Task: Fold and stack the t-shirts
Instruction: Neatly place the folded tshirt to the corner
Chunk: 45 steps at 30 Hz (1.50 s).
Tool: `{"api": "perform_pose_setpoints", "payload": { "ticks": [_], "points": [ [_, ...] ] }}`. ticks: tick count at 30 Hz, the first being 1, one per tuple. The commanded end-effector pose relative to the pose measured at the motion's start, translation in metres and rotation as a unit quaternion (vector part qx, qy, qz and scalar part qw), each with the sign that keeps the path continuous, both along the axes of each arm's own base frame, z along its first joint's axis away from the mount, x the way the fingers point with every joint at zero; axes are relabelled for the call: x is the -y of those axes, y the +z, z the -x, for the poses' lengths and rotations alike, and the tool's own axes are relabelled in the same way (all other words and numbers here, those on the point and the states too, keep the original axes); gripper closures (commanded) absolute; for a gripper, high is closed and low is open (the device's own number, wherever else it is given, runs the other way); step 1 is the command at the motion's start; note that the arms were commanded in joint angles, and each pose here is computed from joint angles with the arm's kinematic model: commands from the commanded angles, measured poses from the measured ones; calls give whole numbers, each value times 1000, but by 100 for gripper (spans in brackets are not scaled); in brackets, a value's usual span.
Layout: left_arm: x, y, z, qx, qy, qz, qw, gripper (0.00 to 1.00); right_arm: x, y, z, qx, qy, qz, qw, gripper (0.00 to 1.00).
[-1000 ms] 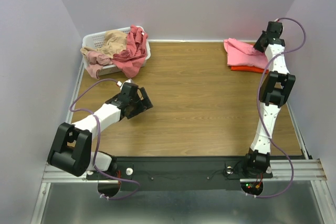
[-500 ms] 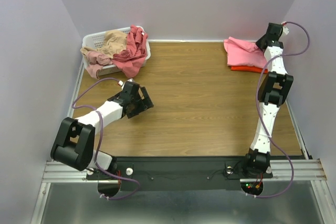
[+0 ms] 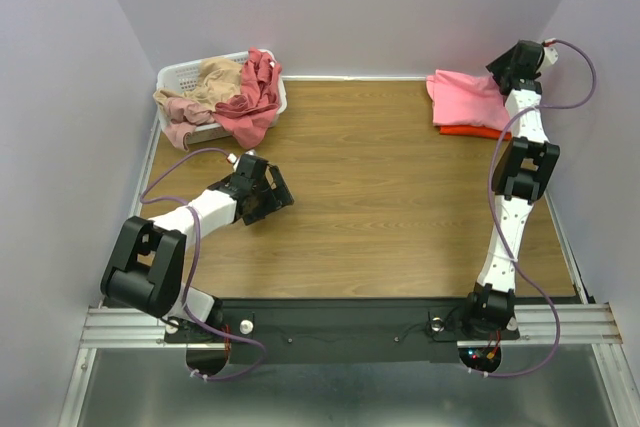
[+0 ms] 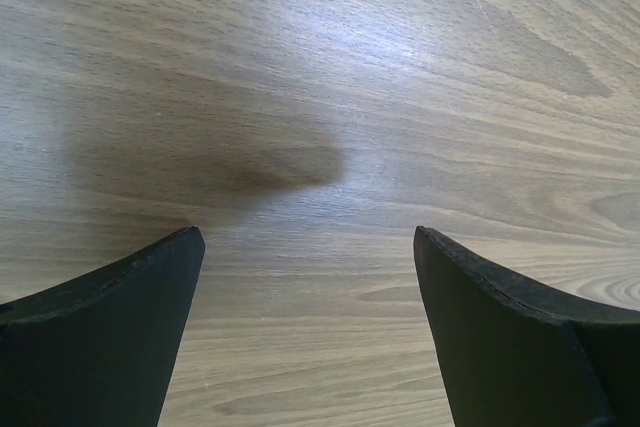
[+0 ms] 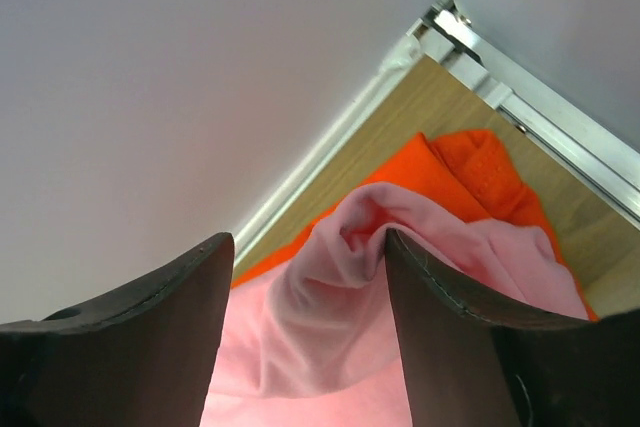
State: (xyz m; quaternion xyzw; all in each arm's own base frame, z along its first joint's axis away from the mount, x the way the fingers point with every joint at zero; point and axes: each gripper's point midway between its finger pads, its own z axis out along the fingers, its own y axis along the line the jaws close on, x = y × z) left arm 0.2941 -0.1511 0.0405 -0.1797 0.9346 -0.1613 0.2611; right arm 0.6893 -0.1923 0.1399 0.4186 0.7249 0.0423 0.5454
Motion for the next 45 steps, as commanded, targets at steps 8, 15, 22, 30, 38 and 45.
{"api": "perform_pose_setpoints", "payload": {
  "ticks": [8,15,22,30,38,45],
  "points": [
    [5,20,-4,31,-1,23,999,2,-9,68,-8,60,89,86,991,0],
    [2,34,5,54,2,36,998,2,-32,49,25,-17,149,145,978,0],
    [-2,36,9,57,5,31,998,2,-39,-1,35,-78,178,171,966,0],
    [0,36,0,53,8,24,998,2,-60,-12,9,-81,205,221,950,0],
    [0,31,-1,45,9,22,999,2,-28,-15,-19,-73,130,260,954,1],
    [2,30,-4,43,7,23,999,2,-27,-5,-19,-59,121,262,956,0]
  ]
}}
